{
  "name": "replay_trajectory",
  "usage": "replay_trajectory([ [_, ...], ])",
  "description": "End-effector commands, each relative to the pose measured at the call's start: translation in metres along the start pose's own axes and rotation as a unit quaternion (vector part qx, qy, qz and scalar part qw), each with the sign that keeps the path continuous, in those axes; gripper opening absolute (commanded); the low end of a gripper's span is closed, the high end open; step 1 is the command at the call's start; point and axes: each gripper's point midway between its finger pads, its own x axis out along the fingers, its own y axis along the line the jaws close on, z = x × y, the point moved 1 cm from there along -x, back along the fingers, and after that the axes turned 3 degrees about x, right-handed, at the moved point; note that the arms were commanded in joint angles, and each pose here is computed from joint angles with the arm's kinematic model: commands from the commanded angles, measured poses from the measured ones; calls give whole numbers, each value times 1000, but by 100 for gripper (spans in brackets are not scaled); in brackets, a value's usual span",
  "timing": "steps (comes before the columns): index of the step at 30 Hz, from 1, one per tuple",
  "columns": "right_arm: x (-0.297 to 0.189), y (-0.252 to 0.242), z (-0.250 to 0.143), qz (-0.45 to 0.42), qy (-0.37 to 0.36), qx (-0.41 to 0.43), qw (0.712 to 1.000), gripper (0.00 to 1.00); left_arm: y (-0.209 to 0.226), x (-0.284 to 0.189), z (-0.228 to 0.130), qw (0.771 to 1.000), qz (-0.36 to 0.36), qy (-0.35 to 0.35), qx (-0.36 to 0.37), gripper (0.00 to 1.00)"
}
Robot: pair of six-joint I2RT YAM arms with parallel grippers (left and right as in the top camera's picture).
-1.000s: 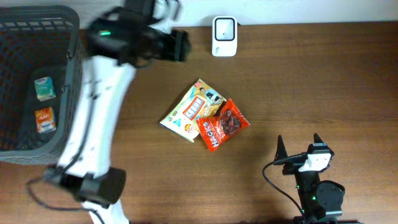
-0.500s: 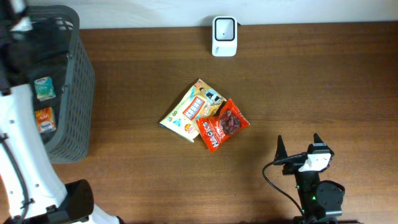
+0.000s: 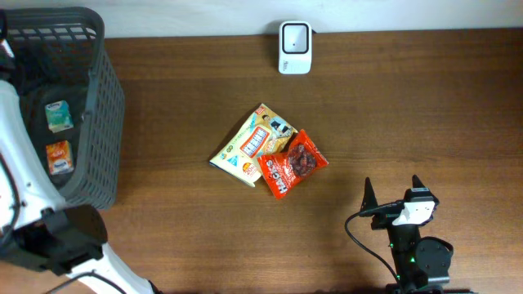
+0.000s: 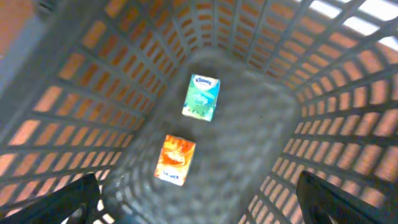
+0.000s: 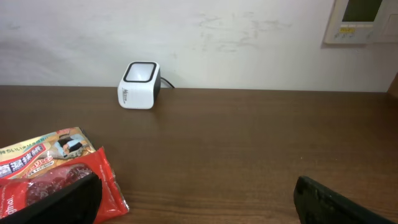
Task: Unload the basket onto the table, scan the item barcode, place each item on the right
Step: 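Reach into the basket and grasp the orange box with left gripper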
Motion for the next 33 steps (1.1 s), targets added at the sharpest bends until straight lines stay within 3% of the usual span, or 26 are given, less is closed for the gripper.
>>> replay_trajectory([
  [1, 0, 0, -3, -1, 4, 5, 1000, 98, 0, 33, -5, 1000, 8, 30, 6, 99],
  [10, 0, 0, -3, -1, 4, 5, 1000, 98, 5, 102, -32, 992, 65, 109, 29, 98],
  [18, 0, 0, -3, -1, 4, 5, 1000, 99, 5, 126, -61, 981, 79, 174, 39, 77],
  [33, 0, 0, -3, -1, 4, 5, 1000, 98, 16, 148, -96, 964, 130, 227, 41, 73],
])
